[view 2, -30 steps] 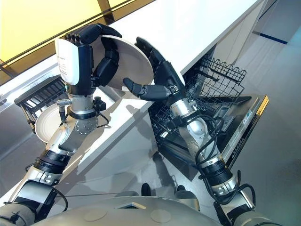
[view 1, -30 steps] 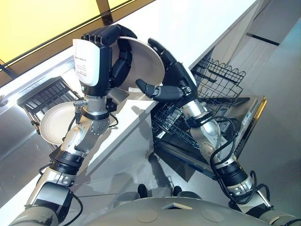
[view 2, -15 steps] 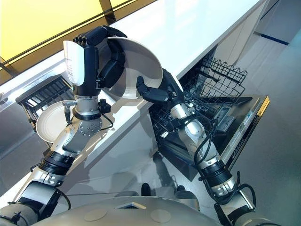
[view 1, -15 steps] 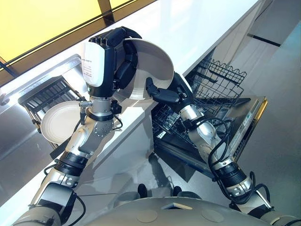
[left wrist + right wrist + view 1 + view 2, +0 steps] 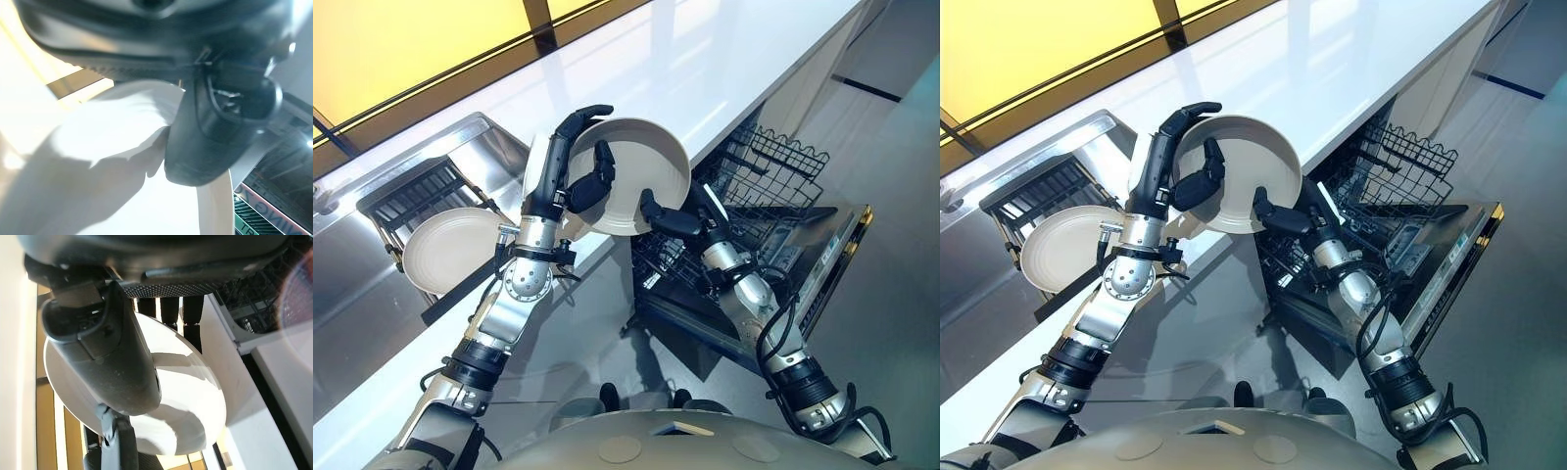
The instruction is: Pick up plates and place into dishwasher.
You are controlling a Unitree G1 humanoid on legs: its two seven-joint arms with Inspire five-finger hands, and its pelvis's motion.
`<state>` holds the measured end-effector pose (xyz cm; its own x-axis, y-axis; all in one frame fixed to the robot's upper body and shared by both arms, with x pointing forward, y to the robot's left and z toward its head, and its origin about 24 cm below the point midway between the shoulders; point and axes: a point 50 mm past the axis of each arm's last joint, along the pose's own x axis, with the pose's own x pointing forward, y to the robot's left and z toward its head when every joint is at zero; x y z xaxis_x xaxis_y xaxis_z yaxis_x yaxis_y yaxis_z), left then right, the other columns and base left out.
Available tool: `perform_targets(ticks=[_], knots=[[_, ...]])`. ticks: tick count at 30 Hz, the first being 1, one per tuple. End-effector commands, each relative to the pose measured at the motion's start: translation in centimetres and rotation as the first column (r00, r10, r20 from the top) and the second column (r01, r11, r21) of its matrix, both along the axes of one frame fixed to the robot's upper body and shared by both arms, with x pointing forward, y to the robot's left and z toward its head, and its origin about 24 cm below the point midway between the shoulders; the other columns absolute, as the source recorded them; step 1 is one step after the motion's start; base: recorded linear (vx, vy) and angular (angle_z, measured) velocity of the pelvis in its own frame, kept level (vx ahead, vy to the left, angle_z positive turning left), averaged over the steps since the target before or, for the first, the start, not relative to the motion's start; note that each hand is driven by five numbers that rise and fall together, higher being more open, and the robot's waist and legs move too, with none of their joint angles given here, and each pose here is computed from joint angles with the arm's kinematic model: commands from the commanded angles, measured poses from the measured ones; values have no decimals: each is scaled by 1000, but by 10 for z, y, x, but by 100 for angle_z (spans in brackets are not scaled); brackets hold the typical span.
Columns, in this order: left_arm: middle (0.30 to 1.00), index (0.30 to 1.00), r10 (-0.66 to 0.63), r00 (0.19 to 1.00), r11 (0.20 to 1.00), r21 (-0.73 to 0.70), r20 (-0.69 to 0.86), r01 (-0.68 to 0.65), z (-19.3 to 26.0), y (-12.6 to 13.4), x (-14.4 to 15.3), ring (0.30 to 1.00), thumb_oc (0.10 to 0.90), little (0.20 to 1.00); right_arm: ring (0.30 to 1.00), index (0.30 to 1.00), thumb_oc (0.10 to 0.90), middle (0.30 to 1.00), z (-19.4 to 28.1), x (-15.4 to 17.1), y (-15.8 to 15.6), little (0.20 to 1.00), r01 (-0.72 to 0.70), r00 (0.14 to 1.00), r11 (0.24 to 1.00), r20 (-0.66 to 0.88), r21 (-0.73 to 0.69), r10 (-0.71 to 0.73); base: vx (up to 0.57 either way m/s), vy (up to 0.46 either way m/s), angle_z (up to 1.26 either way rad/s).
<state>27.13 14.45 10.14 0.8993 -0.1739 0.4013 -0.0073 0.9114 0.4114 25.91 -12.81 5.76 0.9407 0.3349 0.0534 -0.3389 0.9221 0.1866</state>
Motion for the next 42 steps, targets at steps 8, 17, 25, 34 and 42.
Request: perform_targets(ticks=[8, 17, 25, 34, 42], knots=[[900, 900, 115, 981, 992, -32, -155, -121, -9, 54, 17, 900, 800, 900, 300, 300, 100, 300, 120, 13, -52, 200, 323, 712, 926, 594, 197, -375, 5, -12, 4], [900, 900, 361, 933, 932, 17, -7, -361, 32, 122, 12, 900, 800, 900, 300, 300, 100, 300, 141, 12, -142, 200, 849, 294, 513, 692, 127, -659, 15, 9, 3], [900, 900, 508, 861, 857, 106, -6, -504, 36, 167, 4, 900, 800, 900, 300, 300, 100, 300, 137, 11, -217, 200, 989, 140, 130, 654, -65, -744, 57, 21, 6], [900, 900, 593, 805, 791, 197, -21, -578, 38, 193, 1, 900, 800, 900, 300, 300, 100, 300, 107, 8, -270, 200, 901, 226, -56, 576, -430, -786, 115, 35, 6], [900, 900, 613, 790, 779, 181, -18, -600, 42, 197, 6, 900, 800, 900, 300, 300, 100, 300, 115, 24, -278, 200, 772, 343, -147, 600, -619, -723, 69, 61, 9]])
